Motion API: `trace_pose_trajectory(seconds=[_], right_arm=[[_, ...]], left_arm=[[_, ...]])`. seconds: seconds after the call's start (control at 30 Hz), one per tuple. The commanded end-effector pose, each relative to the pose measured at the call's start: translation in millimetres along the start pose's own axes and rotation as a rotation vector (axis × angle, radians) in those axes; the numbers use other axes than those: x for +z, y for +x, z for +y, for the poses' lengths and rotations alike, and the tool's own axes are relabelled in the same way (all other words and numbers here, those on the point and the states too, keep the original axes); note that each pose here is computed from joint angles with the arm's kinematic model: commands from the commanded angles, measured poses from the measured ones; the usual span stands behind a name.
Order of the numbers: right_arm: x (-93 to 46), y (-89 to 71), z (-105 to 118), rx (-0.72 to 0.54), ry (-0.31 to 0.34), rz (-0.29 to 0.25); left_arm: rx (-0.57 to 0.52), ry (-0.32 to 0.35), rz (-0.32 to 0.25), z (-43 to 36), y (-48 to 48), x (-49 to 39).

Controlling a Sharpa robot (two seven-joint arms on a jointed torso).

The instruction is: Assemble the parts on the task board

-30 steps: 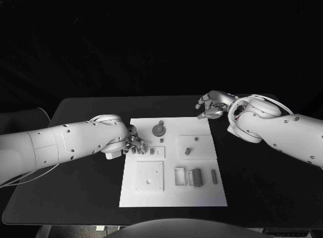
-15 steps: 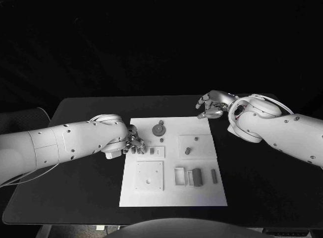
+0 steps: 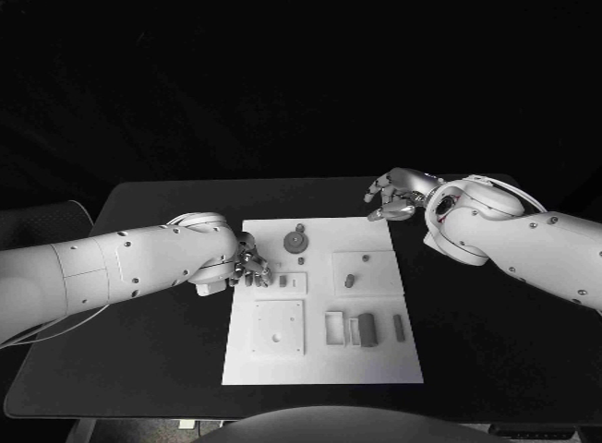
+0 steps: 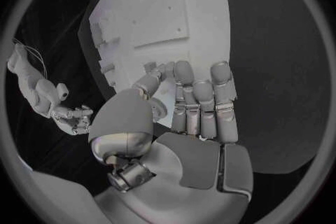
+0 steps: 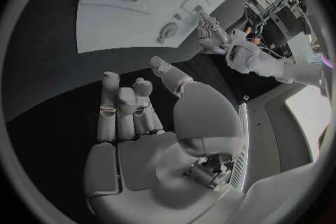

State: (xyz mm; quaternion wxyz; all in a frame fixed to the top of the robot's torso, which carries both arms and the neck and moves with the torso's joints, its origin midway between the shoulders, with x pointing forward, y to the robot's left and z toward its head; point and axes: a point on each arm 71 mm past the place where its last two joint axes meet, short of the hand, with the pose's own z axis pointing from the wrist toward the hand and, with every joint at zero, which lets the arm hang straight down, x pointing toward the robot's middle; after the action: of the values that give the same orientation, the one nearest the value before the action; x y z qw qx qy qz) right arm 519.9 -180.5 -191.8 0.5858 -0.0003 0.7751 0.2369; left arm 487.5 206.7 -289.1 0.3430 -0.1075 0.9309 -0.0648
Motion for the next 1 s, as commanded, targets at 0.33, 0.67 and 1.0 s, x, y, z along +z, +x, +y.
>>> trace_pose_trajectory(seconds=[0.33,0.67,1.0], right_arm=[[-0.3,0.8,0.3,-0.01,-0.004,0.01],[-0.4,0.7,-0.3,-0.011,-0.003,0.01],[-0.1,0.4,-1.5,-0.01,-0.002,0.009]], left_arm=[[-0.003,0.013,-0.002,-2.0,-0.1,0.3],[-0.008,0.013,-0.003,-1.7,-0.3,0.4],[-0.034,0.013,-0.019,4.8,-3.2,-0.1]])
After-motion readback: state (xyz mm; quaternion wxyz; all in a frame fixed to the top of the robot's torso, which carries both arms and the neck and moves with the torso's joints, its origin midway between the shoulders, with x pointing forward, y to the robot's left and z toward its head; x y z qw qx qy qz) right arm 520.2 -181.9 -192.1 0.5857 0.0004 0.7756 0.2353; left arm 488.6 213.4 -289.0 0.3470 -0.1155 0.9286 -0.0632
